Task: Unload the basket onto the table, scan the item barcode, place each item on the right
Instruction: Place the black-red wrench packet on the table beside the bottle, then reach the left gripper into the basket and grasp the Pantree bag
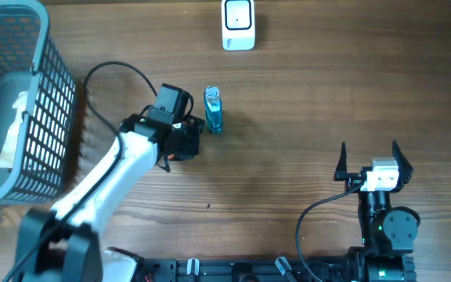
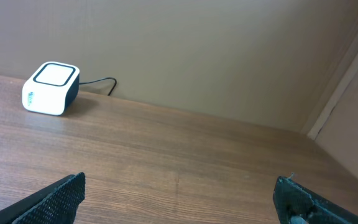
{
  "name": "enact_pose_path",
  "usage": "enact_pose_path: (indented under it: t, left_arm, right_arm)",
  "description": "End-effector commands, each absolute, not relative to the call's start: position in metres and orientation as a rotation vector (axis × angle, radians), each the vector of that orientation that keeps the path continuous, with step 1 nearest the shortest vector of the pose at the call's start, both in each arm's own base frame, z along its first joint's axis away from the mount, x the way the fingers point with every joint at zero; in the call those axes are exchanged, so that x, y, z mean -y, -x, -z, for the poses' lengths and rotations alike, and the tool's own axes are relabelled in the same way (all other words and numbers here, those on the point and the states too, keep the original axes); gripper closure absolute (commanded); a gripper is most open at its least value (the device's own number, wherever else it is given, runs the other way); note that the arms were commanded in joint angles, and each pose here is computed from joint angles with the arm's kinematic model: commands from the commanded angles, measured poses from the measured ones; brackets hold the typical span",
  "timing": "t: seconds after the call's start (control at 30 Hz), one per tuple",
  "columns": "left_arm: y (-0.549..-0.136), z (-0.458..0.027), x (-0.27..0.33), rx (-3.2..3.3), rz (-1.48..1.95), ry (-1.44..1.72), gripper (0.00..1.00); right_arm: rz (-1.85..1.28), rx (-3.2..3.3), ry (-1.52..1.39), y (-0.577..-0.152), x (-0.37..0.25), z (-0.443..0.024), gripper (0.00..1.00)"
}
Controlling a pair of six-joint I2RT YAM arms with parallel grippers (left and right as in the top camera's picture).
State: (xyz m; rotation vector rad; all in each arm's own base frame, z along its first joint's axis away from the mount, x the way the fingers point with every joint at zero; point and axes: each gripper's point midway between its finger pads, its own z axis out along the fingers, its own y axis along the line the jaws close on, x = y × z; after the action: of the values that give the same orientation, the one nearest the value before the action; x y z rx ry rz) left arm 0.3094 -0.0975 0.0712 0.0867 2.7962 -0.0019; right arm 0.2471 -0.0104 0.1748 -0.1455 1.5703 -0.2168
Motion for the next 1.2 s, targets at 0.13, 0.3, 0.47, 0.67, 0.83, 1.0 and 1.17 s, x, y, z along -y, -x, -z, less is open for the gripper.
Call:
enact_pose_path:
  t: [0.13, 0.3, 0.47, 0.67, 0.83, 1.0, 1.17]
  left_arm:
    - [-0.310, -0.244, 0.083, -2.287, 0.102, -0.061, 0.00]
    - [-0.274, -0.330, 0.014, -1.979, -0.069, 0.143, 0.00]
    - [-0.258, -0.403, -0.074, -1.767, -0.244, 0.471, 0.00]
    - [-0.302, -0.361, -0.177, -1.864, -0.113, 0.886, 0.00]
    - [-0.309, -0.245, -0.273, -1.979, -0.100, 1.322, 0.00]
    - [-0.326, -0.150, -0.295, -2.185, -0.087, 1.391, 0.00]
    - [-0.294, -0.086, -0.276, -2.321, -0.015, 1.651, 0.00]
  right_arm:
    - [0.228, -1.559, 0.143, -0.247, 0.012, -0.177, 0.00]
    - [0.229, -1.559, 0.143, -0.247, 0.012, -0.177, 0.00]
    - [0.228, -1.559, 0.143, -0.247, 0.012, -0.177, 0.00]
    - [0.228, -1.559, 0.143, -0.247, 0.012, -0.177, 0.00]
    - [0.228, -1.559, 0.143, -0.247, 0.012, -0.177, 0.00]
    - [0.228, -1.559, 0.143, -0.247, 0.012, -0.177, 0.00]
    - [0.229, -1.559, 0.143, -0.247, 0.012, -0.177, 0.00]
